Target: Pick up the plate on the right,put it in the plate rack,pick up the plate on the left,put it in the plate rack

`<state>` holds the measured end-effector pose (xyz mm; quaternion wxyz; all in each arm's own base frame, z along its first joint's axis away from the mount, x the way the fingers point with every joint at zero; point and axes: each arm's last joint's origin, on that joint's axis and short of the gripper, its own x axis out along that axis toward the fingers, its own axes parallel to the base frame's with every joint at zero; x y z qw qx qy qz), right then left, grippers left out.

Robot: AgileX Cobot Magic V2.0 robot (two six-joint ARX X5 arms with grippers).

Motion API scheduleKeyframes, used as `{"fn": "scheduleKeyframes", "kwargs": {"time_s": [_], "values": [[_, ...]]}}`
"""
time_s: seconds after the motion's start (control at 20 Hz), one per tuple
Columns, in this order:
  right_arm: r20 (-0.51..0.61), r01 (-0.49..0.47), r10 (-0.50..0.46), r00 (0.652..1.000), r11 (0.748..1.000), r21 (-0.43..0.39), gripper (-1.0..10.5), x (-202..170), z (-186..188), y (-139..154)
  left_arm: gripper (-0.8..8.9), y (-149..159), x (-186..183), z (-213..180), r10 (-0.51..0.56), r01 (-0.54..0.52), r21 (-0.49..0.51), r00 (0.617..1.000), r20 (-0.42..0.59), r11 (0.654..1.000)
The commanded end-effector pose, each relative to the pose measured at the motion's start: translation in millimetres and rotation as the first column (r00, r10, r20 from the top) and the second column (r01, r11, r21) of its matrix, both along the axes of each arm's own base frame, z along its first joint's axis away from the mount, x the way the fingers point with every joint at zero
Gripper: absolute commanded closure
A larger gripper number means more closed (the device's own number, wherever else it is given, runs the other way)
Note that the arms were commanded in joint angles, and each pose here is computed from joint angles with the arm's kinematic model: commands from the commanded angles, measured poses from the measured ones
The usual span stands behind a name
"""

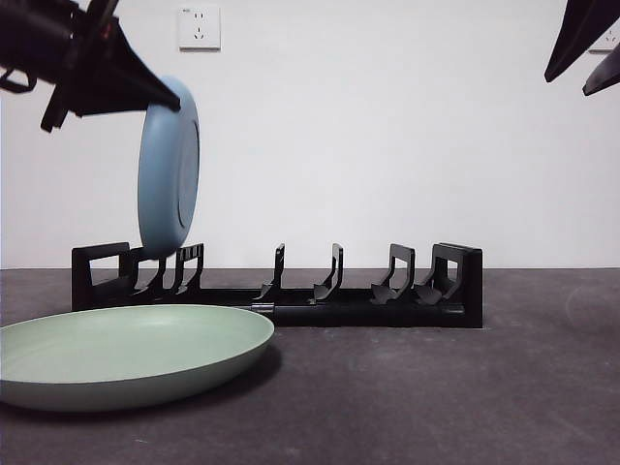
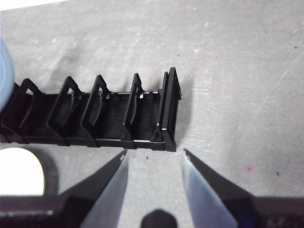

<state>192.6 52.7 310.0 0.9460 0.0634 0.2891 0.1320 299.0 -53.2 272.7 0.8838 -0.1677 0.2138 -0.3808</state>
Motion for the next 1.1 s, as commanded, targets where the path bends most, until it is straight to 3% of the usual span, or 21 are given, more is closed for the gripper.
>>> {"fn": "scheduleKeyframes", "kwargs": {"time_s": [0.05,0.25,0.45,0.5,0.55,0.6,0.65,0.85,1.1], "values": [[0.003,0.006,-0.006,1.0,1.0,0.005,7.6,0,0,0,8.23,0,5,-11,-0.028,0.028,0.039,1.0,0.0,0.999],[0.003,0.006,-0.006,1.0,1.0,0.005,7.6,0,0,0,8.23,-1,12,-27,-0.042,0.044,0.055,0.998,-0.044,0.998],[0.002,0.001,-0.001,1.0,1.0,0.009,7.6,0,0,0,8.09,1,11,-35,0.007,0.002,0.144,0.998,-0.061,0.99],[-0.001,0.004,-0.004,1.0,1.0,0.017,7.6,0,0,0,7.88,1,10,-36,-0.003,0.014,0.152,0.997,-0.072,0.988],[-0.007,0.002,-0.002,1.0,0.999,0.034,7.6,0,0,1,6.88,1,9,-38,-0.007,0.021,0.157,0.996,-0.089,0.987],[-0.014,-0.037,0.038,0.999,0.998,0.059,7.6,0,0,2,5.55,1,8,-39,-0.007,0.024,0.158,0.994,-0.108,0.987],[-0.022,-0.085,0.087,0.996,0.992,0.089,7.6,-1,0,4,4.8,1,6,-39,-0.007,0.027,0.16,0.992,-0.125,0.987],[-0.069,-0.27,0.289,0.955,0.94,0.208,7.6,3,-6,13,4.68,1,-4,-31,-0.015,0.039,0.169,0.99,-0.139,0.985],[-0.175,-0.369,0.414,0.893,0.898,0.24,7.6,16,-28,40,4.68,-1,-35,9,-0.046,0.047,0.19,0.999,-0.006,0.981]]}}
